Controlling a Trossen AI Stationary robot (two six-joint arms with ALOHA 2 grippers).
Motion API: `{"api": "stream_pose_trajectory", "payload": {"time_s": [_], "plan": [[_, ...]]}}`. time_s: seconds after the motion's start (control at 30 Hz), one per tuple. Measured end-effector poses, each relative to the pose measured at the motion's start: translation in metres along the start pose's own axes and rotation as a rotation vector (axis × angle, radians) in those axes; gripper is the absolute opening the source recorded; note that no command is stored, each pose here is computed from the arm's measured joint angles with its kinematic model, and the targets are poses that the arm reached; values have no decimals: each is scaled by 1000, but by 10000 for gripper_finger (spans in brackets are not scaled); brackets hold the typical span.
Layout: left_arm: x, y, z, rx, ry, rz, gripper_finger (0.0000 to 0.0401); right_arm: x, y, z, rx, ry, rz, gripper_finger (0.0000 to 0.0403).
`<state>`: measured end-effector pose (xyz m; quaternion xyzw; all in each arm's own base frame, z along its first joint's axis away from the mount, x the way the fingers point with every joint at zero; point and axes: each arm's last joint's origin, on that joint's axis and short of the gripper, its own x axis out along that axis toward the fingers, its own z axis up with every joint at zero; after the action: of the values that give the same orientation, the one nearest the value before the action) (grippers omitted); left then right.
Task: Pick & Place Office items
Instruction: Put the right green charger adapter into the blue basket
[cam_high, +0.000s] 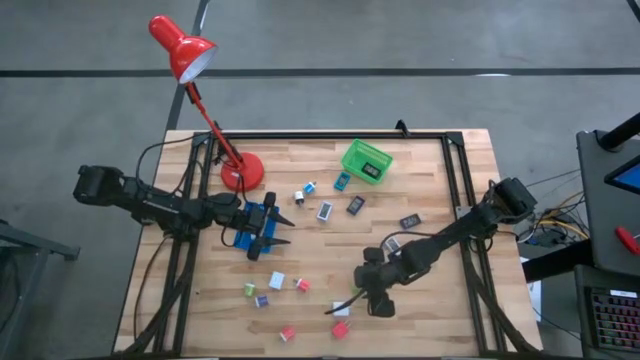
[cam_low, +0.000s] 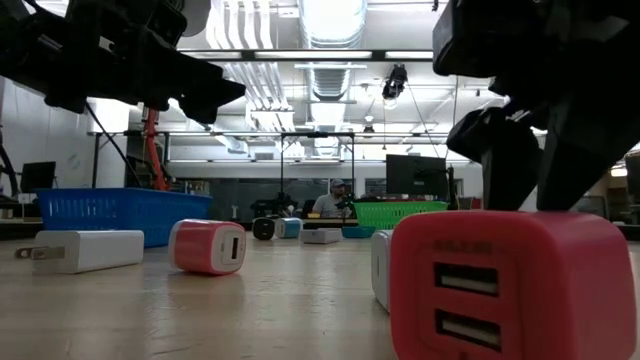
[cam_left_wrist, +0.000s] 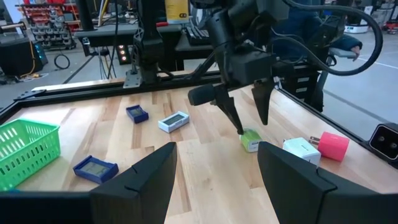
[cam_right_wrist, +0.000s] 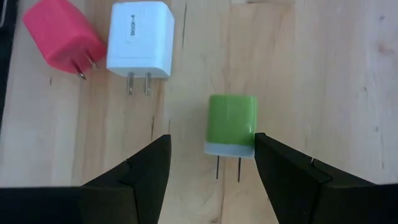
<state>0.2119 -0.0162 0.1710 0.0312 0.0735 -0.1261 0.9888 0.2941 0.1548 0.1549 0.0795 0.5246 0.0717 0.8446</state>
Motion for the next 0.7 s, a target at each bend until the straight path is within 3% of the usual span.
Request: {"api": "stream_pose_trajectory", "payload": {"time_s": [0.7], "plan": [[0, 0, 0, 0, 1, 1, 232, 15, -2, -3, 6, 6, -34, 223]]}}
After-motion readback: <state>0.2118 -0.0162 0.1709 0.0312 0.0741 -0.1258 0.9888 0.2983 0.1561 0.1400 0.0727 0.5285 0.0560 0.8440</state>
